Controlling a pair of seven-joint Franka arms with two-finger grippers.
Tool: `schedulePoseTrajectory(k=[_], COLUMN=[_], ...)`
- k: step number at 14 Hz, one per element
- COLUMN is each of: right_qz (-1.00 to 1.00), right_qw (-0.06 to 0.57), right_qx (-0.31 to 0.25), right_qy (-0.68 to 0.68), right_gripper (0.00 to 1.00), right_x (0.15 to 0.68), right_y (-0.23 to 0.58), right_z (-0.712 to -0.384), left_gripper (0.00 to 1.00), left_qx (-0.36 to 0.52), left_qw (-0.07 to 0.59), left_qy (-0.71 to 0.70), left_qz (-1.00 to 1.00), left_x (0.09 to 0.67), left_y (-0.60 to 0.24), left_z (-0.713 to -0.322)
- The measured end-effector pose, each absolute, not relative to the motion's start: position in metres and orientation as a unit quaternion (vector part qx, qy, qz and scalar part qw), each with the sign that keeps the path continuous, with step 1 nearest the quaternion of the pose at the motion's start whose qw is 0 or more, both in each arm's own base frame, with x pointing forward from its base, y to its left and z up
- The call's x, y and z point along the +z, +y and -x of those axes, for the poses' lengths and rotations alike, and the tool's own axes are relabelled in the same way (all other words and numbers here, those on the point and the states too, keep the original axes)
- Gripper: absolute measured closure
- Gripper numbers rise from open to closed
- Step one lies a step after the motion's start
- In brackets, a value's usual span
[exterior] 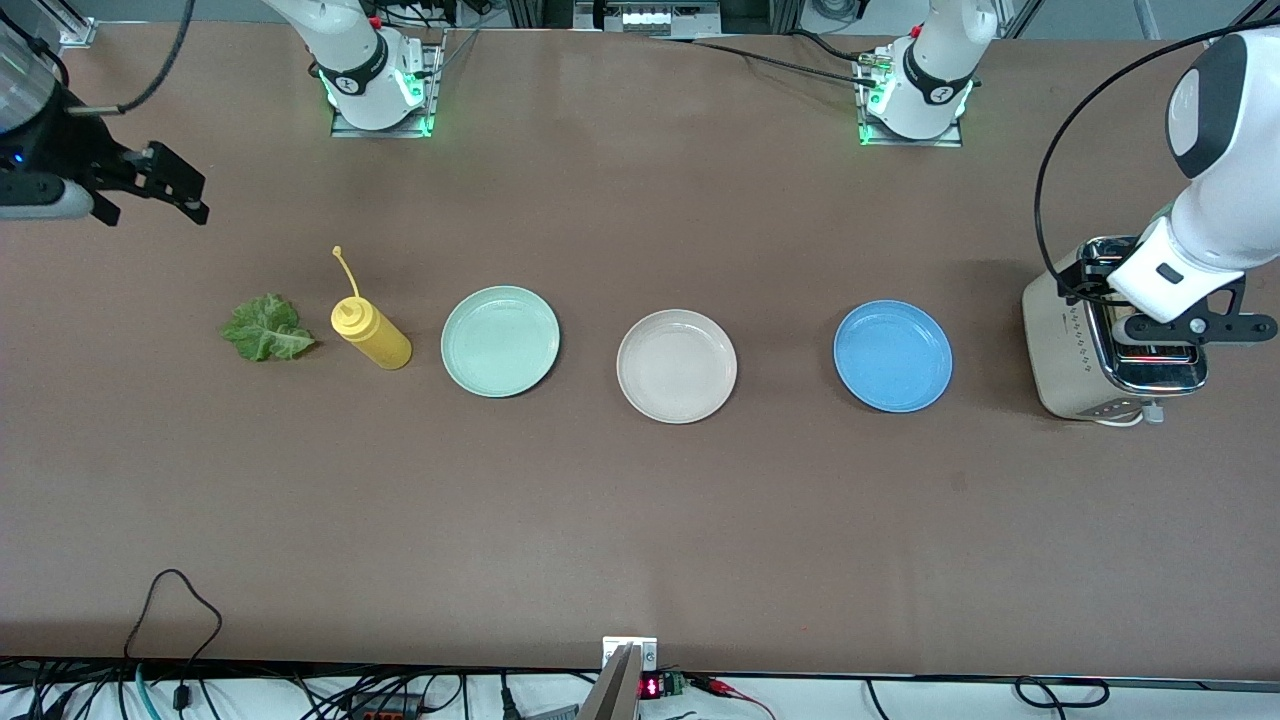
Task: Make sandwich in beige plate with both arms
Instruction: 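Lower the left gripper into the toaster while the right gripper moves out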
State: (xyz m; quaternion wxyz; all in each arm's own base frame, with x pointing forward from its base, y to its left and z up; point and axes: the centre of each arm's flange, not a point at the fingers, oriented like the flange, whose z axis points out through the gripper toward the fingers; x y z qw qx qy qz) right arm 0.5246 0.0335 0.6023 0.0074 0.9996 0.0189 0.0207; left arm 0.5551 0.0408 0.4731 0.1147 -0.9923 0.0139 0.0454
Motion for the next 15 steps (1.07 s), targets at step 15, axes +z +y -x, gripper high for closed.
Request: schedulePoseTrajectory(k=[15], right_qz=[-0.999], right_qw=[0.008], right_qx=[0.015], right_qy=[0.027], right_gripper=[0.0], right_x=[0.585], right_y=[0.042], right_z=[-0.528], left_gripper=[0.22], left_qx=[0.035], left_qw=[0.105], left_qy=[0.019], left_qz=[0.994], left_x=[0.361], left_y=[0.135], left_z=[-0.518])
